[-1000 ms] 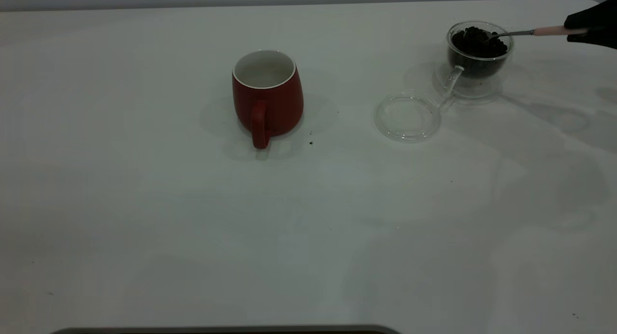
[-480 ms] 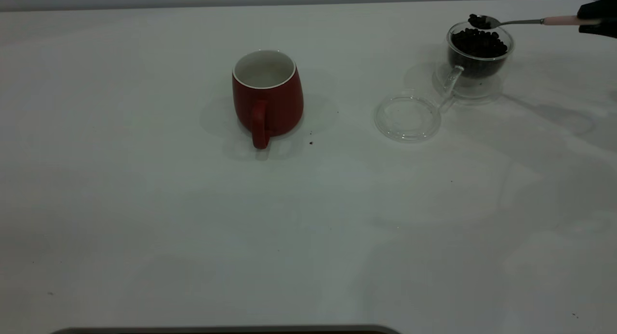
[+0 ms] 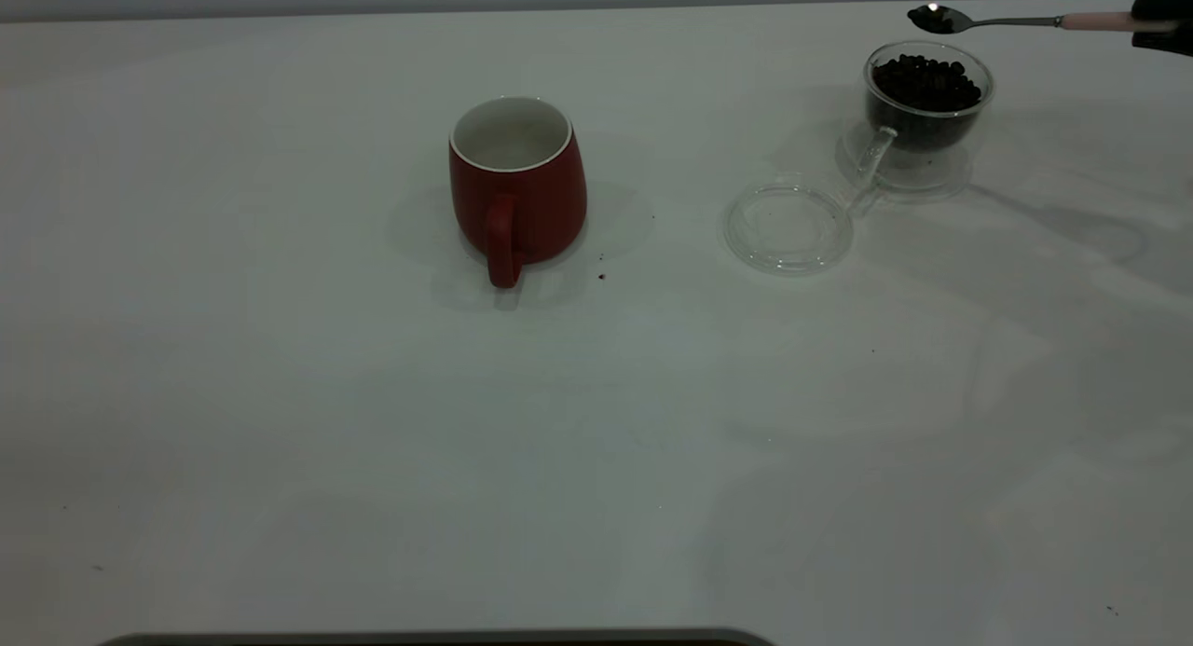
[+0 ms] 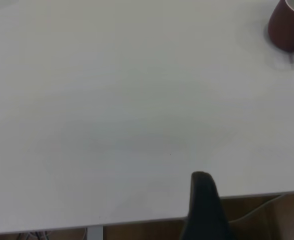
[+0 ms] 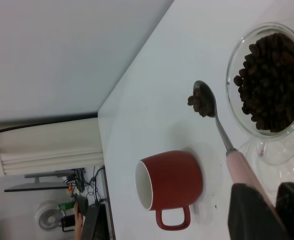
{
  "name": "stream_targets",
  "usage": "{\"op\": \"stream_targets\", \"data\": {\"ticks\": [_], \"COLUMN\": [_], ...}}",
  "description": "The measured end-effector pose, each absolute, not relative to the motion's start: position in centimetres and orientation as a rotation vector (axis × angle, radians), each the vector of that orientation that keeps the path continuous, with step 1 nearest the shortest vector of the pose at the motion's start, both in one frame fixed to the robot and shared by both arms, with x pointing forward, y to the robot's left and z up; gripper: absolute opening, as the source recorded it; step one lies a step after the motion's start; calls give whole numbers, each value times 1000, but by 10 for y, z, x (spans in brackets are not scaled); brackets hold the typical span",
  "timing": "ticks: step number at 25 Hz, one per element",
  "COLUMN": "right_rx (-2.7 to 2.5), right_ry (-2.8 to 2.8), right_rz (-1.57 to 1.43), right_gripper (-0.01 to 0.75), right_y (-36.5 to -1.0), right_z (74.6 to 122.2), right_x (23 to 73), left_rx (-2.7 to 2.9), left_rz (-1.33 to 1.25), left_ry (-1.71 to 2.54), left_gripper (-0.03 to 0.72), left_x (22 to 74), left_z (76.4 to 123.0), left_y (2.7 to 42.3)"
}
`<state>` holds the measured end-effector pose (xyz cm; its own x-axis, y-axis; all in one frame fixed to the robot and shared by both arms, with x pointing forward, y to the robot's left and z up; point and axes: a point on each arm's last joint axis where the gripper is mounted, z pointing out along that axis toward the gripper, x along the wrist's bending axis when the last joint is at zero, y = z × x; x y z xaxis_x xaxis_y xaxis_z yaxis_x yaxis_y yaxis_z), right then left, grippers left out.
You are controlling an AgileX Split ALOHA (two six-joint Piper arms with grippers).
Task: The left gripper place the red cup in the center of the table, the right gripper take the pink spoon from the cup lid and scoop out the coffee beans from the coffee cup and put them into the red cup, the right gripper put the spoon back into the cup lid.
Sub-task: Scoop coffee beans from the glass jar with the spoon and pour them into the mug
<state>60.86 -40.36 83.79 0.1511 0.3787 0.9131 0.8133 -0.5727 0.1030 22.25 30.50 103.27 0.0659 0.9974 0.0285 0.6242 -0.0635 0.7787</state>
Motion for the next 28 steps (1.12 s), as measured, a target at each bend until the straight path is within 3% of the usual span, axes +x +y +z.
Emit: {"op": "stream_targets", "data": {"ticks": [6,10,28], "right_rx": [-2014,-1974,-1721], "right_ry": [-1136,-1163,-1261], "right_rz": [-1408,-1396,-1325], "right_gripper": [113,113,113], "right_y": [-401,-381,-233], "right_z": [838,839,846], "right_x": [610,616,632], "left_rx": [1751,1751,1751], "left_rz": [805,805,805], "left_ry": [1620,1620,1620], "left_gripper": [569,569,569], "left_x": [223,223,223], "left_z": [1033,1033,1033], "left_y": [305,305,305]}}
